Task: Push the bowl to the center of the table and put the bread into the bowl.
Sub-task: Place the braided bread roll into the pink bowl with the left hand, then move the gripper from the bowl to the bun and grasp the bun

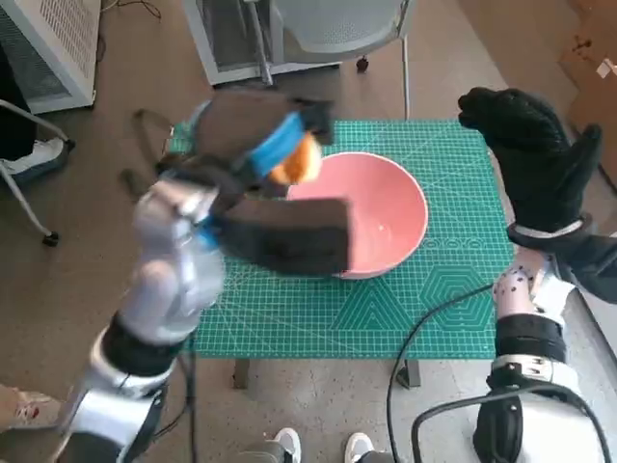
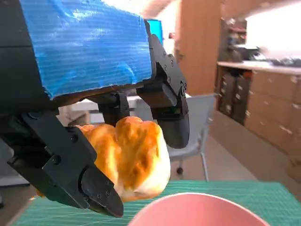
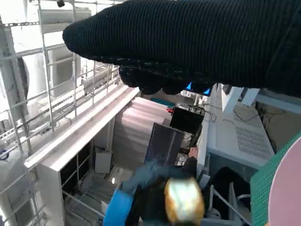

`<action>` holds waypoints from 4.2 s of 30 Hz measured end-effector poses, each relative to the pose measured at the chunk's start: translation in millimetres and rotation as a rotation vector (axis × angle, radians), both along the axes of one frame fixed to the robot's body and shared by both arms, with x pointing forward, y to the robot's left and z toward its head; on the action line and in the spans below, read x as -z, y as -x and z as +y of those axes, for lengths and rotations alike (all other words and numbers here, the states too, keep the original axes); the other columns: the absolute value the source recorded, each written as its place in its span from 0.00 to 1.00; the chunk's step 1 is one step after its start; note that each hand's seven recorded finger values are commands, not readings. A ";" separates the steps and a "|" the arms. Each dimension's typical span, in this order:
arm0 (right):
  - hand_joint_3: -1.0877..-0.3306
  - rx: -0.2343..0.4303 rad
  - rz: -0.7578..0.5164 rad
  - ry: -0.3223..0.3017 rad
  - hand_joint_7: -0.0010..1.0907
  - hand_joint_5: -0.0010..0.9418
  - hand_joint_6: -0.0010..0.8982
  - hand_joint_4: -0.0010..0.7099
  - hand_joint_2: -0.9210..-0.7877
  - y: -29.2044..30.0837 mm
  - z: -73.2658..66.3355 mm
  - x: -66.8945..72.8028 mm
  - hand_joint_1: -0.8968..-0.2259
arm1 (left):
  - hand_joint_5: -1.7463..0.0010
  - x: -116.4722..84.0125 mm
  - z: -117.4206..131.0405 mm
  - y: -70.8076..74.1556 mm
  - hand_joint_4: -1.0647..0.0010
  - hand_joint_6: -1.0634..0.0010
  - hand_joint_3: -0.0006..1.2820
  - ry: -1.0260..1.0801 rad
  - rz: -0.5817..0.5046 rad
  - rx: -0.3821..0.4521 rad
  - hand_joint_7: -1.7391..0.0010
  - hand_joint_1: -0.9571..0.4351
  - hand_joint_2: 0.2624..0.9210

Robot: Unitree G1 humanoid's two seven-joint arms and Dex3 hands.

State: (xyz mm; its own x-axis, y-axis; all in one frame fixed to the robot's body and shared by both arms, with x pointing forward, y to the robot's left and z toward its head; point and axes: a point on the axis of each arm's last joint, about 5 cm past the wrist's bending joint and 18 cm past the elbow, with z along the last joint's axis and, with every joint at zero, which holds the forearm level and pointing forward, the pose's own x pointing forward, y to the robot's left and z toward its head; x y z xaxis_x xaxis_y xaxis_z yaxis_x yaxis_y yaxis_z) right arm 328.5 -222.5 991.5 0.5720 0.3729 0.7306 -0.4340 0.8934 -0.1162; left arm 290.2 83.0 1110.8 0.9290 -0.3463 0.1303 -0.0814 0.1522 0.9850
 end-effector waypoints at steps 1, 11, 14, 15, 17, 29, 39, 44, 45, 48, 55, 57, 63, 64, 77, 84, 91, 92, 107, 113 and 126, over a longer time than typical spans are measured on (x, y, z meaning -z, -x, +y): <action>0.73 0.002 0.000 0.001 0.00 0.00 0.43 0.41 0.00 0.3 0.0 0.2 0.44 | 0.19 -0.9 -4.4 -2.0 0.43 0.41 0.11 -0.007 0.005 0.008 0.42 0.69 0.98; 0.73 0.030 -0.011 0.001 0.00 0.00 0.42 0.40 0.00 2.9 -1.2 1.5 0.45 | 0.07 -2.2 -46.2 -19.8 0.61 0.67 0.61 -0.073 0.098 0.089 0.28 0.79 0.60; 0.73 0.040 -0.010 -0.001 0.00 0.00 0.42 0.40 0.00 4.4 -2.7 3.0 0.45 | 0.03 -0.8 -57.0 -25.5 0.58 0.62 0.72 -0.094 0.138 0.103 0.65 0.93 0.48; 0.73 0.042 -0.008 -0.002 0.00 0.00 0.42 0.41 0.00 4.9 -3.0 3.9 0.45 | 0.03 -0.4 -60.3 -27.1 0.58 0.61 0.73 -0.098 0.150 0.110 0.68 0.94 0.47; 0.73 0.048 -0.003 -0.004 0.00 0.00 0.42 0.41 0.00 6.0 -3.7 5.6 0.45 | 0.03 1.6 -65.9 -29.7 0.57 0.57 0.74 -0.110 0.167 0.125 0.77 0.96 0.46; 0.74 0.077 -0.005 -0.011 0.00 0.00 0.42 0.41 0.00 11.6 -7.0 9.8 0.44 | 0.15 22.9 -78.4 -44.7 0.47 0.46 0.55 -0.159 0.235 0.115 0.80 0.97 0.58; 0.74 0.089 -0.009 -0.016 0.00 0.00 0.42 0.41 0.00 13.2 -7.5 9.9 0.44 | 0.14 35.3 -72.3 -52.8 0.48 0.51 0.56 -0.103 0.303 0.103 0.80 0.97 0.56; 0.74 0.091 -0.009 -0.017 0.00 0.00 0.42 0.41 0.00 13.2 -6.9 9.6 0.44 | 0.44 39.4 -68.0 -56.6 0.70 0.72 0.24 -0.081 0.373 0.100 0.88 0.70 0.83; 0.74 0.091 -0.008 -0.017 0.00 0.00 0.42 0.41 0.00 13.2 -6.7 9.6 0.44 | 0.63 40.4 -67.1 -57.1 0.81 0.75 0.16 -0.091 0.386 0.096 0.89 0.59 0.88; 0.74 0.091 -0.006 -0.017 0.00 0.00 0.42 0.41 0.00 13.3 -6.6 9.9 0.44 | 0.88 41.7 -65.2 -58.0 0.94 0.82 0.06 -0.115 0.409 0.088 0.93 0.42 0.93; 0.74 0.089 -0.002 -0.017 0.00 0.00 0.42 0.41 0.00 13.1 -5.5 10.3 0.44 | 0.99 33.9 -60.2 -57.1 1.00 0.85 0.02 -0.114 0.376 0.091 0.95 0.31 0.96; 0.74 0.087 -0.001 -0.016 0.00 0.00 0.42 0.41 0.00 12.9 -5.2 10.4 0.44 | 1.00 30.7 -59.0 -55.8 1.00 0.86 0.01 -0.111 0.354 0.099 0.95 0.30 0.97; 0.74 0.082 0.003 -0.014 0.00 0.00 0.42 0.41 0.00 12.6 -4.0 10.6 0.43 | 1.00 27.1 -53.9 -51.6 1.00 0.87 0.01 -0.108 0.322 0.123 0.96 0.27 0.98; 0.74 0.081 0.003 -0.013 0.00 0.00 0.42 0.41 0.00 12.5 -3.8 10.7 0.43 | 1.00 27.0 -52.7 -50.8 1.00 0.87 0.01 -0.108 0.323 0.127 0.96 0.27 0.98; 0.74 0.067 0.019 -0.015 0.00 0.00 0.42 0.39 0.00 11.5 -1.0 12.4 0.43 | 1.00 16.5 -31.5 -35.9 1.00 0.88 0.00 -0.060 0.344 0.195 0.98 0.26 0.98; 0.74 0.059 0.021 -0.014 0.00 0.00 0.42 0.39 0.00 10.6 0.5 11.8 0.42 | 1.00 0.4 -7.9 -20.4 1.00 0.89 0.00 0.001 0.294 0.211 0.98 0.24 0.99; 0.75 0.051 0.022 -0.011 0.00 0.00 0.43 0.39 0.00 10.2 0.6 11.3 0.42 | 1.00 -13.5 37.2 -5.0 1.00 0.87 0.00 0.058 0.190 0.133 0.98 0.28 0.94; 0.75 0.051 0.022 -0.011 0.00 0.00 0.43 0.39 0.00 10.2 0.4 11.3 0.42 | 1.00 -14.1 43.9 -3.0 1.00 0.86 0.00 0.065 0.180 0.114 0.98 0.29 0.92; 0.75 0.039 0.034 -0.018 0.00 0.00 0.43 0.39 0.00 8.8 2.5 12.0 0.42 | 1.00 -2.1 104.4 10.8 1.00 0.86 0.00 0.092 0.231 -0.146 0.99 0.37 0.75; 0.74 0.033 0.039 -0.018 0.00 0.00 0.42 0.39 0.00 7.8 3.7 12.4 0.42 | 1.00 4.6 109.3 11.8 1.00 0.87 0.00 0.084 0.293 -0.188 0.99 0.41 0.71; 0.75 -0.001 0.046 -0.011 0.00 0.00 0.43 0.39 0.00 4.0 8.4 12.4 0.42 | 1.00 23.5 112.4 1.2 1.00 0.87 0.00 0.052 0.389 -0.227 1.00 0.44 0.68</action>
State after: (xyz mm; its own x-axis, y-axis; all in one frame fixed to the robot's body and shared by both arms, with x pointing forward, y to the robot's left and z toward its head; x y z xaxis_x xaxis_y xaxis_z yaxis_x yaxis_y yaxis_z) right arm 324.5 -214.0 979.2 0.6049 0.3651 0.7077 -0.4393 0.8942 -0.0858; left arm 289.0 195.3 1087.3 0.9639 -0.1307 -0.2320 0.2566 0.2230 0.9404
